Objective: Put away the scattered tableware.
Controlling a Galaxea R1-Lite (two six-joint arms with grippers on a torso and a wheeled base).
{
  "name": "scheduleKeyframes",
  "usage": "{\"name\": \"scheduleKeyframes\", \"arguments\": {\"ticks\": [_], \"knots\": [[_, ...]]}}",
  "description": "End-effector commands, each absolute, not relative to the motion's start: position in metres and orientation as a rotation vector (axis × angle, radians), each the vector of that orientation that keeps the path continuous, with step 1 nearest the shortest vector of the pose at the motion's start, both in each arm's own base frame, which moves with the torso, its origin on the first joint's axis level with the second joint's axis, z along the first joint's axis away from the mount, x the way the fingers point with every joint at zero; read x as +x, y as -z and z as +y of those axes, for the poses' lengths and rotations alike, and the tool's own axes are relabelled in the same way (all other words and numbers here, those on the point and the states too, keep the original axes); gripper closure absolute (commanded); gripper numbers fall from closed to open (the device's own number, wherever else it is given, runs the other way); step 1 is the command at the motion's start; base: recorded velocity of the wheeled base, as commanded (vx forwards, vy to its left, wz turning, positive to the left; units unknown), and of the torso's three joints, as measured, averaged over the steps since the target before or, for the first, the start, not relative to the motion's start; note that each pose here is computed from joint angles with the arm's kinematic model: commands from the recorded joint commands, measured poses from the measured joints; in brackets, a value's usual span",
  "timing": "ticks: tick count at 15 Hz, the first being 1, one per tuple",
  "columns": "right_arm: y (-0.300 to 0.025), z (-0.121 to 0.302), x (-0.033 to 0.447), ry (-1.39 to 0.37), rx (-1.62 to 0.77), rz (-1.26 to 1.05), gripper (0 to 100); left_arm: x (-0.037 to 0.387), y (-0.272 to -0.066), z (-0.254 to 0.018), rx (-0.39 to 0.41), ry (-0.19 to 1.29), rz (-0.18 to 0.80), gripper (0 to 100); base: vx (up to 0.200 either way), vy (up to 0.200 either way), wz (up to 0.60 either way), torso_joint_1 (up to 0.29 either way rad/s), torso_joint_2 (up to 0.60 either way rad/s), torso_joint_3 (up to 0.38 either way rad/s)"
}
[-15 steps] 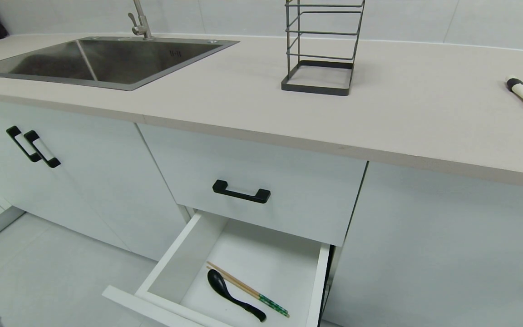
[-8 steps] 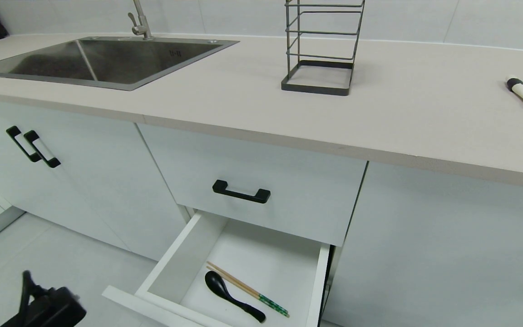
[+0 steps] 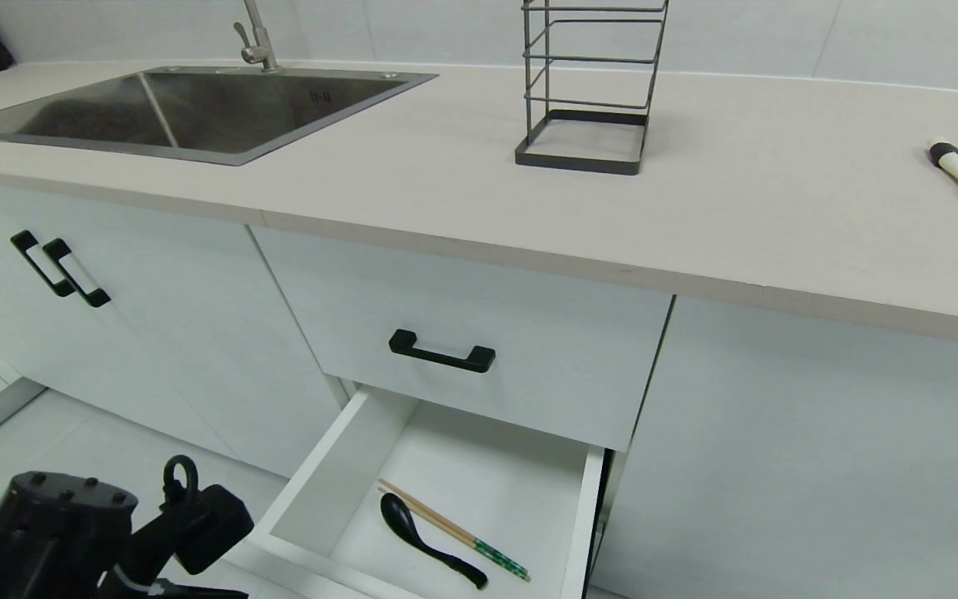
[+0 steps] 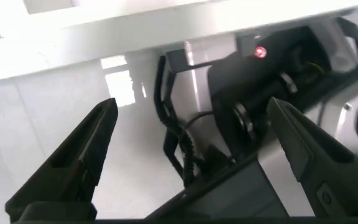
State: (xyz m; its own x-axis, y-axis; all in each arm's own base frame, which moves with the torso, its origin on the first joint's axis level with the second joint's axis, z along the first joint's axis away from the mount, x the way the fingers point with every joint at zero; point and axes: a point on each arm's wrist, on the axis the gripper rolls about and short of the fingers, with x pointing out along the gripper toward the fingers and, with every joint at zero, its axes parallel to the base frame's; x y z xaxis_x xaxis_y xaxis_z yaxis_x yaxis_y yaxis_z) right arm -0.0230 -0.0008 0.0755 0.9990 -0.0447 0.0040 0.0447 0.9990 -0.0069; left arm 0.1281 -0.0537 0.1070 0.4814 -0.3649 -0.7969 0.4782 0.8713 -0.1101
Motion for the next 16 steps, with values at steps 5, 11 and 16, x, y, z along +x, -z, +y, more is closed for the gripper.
{"name": "scheduleKeyframes", "arguments": {"ticks": [5,11,16], "knots": [[-0.076,-0.001,-0.023,0.044,-0.006,-0.001,0,0.135,-0.101,-0.057,0.135,0.509,0.969,0,0.000,0.000,0.00,0.000,0.00,0.000],[-0.076,-0.001,-0.023,0.044,-0.005,-0.001,0,0.145,-0.099,-0.060,0.140,0.502,0.951,0,0.000,0.000,0.00,0.000,0.00,0.000],[-0.076,-0.001,-0.023,0.046,-0.003,-0.001,0,0.158,-0.095,-0.065,0.135,0.501,0.911,0,0.000,0.000,0.00,0.000,0.00,0.000]]}}
